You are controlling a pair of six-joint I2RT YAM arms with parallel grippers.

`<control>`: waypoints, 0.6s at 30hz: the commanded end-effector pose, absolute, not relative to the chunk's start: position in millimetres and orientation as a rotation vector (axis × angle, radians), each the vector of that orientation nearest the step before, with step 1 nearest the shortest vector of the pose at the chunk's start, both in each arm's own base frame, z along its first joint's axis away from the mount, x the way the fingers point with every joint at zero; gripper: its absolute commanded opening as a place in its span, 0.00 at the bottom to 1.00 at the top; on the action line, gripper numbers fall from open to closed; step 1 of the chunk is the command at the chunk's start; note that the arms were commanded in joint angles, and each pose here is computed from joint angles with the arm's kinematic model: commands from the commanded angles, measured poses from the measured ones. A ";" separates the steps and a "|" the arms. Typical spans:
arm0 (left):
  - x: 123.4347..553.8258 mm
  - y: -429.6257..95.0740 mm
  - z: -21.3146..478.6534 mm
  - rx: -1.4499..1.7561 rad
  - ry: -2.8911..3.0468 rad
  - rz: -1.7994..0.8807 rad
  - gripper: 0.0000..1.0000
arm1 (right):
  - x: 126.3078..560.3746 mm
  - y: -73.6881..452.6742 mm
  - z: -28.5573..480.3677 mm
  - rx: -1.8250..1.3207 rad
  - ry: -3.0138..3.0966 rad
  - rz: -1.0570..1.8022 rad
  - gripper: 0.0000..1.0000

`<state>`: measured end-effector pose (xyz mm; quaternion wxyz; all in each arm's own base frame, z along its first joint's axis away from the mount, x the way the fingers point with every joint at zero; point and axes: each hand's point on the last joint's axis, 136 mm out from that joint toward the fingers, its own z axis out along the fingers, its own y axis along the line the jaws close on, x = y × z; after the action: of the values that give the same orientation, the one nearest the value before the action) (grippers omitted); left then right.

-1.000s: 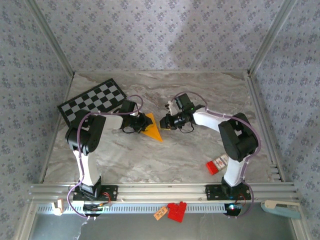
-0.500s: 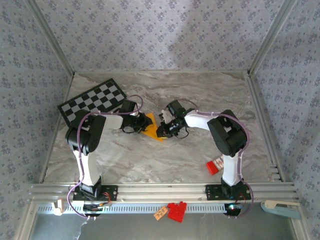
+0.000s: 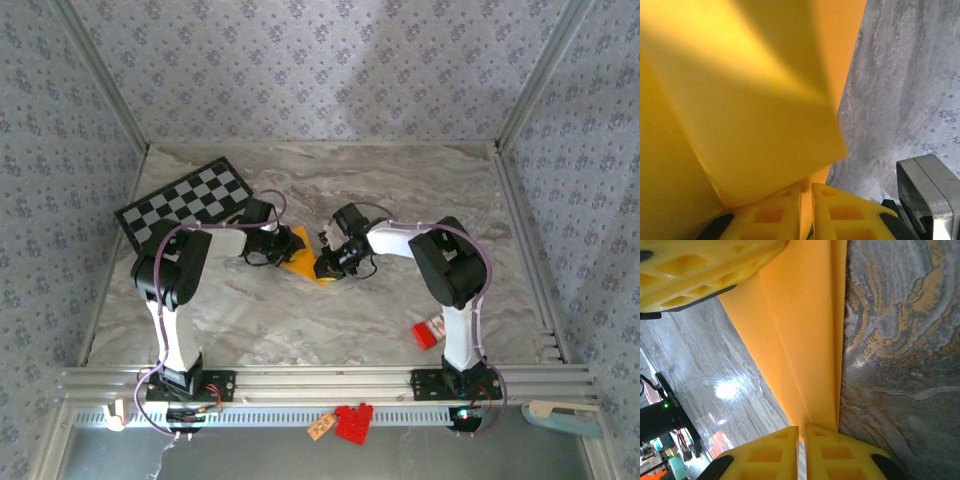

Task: Fold a paper plane with a square sheet of paper (pick it up from the middle)
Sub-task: Fourth fold the wing at the center of the table.

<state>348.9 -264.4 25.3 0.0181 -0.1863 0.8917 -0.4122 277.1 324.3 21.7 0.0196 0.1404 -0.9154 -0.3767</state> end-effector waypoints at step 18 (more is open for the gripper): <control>325.5 -238.4 -19.4 -0.732 2.968 -0.988 0.13 | 235.8 291.0 28.8 0.415 -2.803 -1.089 0.14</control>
<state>346.6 -261.7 22.2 0.0002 -0.1954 0.9031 -0.3823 247.2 302.5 21.6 0.0410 0.1415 -0.9191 -0.3655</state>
